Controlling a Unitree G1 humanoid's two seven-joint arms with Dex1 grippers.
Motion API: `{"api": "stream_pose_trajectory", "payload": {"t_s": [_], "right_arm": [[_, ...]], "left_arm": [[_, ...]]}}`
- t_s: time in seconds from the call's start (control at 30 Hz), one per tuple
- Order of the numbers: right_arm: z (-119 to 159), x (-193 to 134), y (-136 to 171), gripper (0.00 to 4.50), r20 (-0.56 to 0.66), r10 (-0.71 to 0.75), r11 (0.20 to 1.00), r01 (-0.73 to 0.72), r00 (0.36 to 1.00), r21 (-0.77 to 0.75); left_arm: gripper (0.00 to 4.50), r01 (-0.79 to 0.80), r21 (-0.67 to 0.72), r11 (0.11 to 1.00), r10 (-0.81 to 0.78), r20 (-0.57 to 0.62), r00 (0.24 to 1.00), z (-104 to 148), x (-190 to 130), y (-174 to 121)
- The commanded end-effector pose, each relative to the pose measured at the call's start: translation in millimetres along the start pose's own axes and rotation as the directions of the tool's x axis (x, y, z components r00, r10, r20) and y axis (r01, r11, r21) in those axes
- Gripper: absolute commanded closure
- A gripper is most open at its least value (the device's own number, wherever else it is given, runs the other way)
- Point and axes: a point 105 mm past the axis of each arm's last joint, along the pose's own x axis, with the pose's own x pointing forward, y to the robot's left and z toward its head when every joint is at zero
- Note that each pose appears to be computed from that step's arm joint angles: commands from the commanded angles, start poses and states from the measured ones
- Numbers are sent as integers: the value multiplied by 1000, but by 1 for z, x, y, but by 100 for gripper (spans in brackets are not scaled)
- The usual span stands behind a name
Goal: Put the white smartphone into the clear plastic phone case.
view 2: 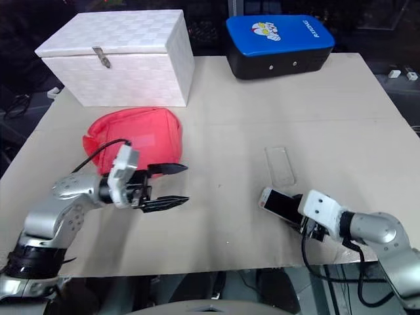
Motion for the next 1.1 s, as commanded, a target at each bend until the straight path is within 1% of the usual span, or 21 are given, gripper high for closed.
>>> {"api": "stream_pose_trajectory", "payload": {"t_s": [0.03,0.07,0.17,0.23,0.3,0.33,0.37,0.4,0.43,0.47,0.5,0.57,0.7,0.73,0.77,0.83,0.9,0.93,1.0,1.1], "right_arm": [[-12,3,3,37,-22,4,1000,-4,1000,21],[-13,3,3,8,-24,1,1000,-1,1000,29],[-14,4,3,8,-16,-9,998,10,1000,56],[-14,5,4,8,-19,-11,997,12,1000,82],[-12,9,12,8,-10,32,989,-31,999,144],[-14,11,15,8,-22,50,986,-46,999,163],[-17,12,19,61,-29,68,982,-62,997,180],[-18,12,20,75,-33,72,980,-65,997,189],[-20,12,20,112,-39,67,979,-58,997,195],[-21,11,20,162,-41,64,979,-55,997,195],[-21,10,20,174,-43,61,980,-52,997,192],[-19,8,18,177,-34,40,983,-33,999,181],[-3,-2,9,177,24,-57,990,53,998,130],[3,-7,5,177,49,-92,991,86,995,106],[9,-11,2,177,77,-122,988,114,989,105],[16,-18,0,177,125,-155,977,134,980,166],[16,-22,3,177,124,-166,976,146,978,160],[17,-24,4,72,118,-182,978,167,976,127],[18,-26,9,2,115,-184,979,172,976,105],[25,-35,14,2,132,-190,978,175,973,113]], "left_arm": [[0,49,64,997,-48,-26,999,3,17,5],[0,69,76,995,-67,-29,997,4,23,7],[0,95,77,993,-91,-47,995,4,34,14],[0,114,118,986,-106,-65,992,3,43,20],[0,125,112,986,-117,-70,991,5,57,30],[0,153,134,979,-143,-82,986,6,65,33],[0,175,151,973,-162,-96,982,6,73,36],[0,193,172,966,-177,-109,978,6,80,40],[0,210,193,958,-189,-124,974,7,88,43],[0,228,213,950,-201,-142,969,7,96,46],[0,250,234,940,-216,-160,963,7,103,48],[0,260,271,927,-216,-182,959,10,119,55],[0,258,276,926,-210,-190,959,24,149,65],[0,249,272,929,-202,-188,961,27,154,67],[0,225,297,928,-172,-196,965,29,158,71],[0,220,334,917,-157,-205,966,31,163,74],[0,210,333,919,-147,-204,968,32,165,77],[0,213,343,915,-147,-208,967,33,166,77],[0,221,362,906,-148,-219,964,34,169,77],[0,255,406,878,-158,-256,954,34,175,74]]}}
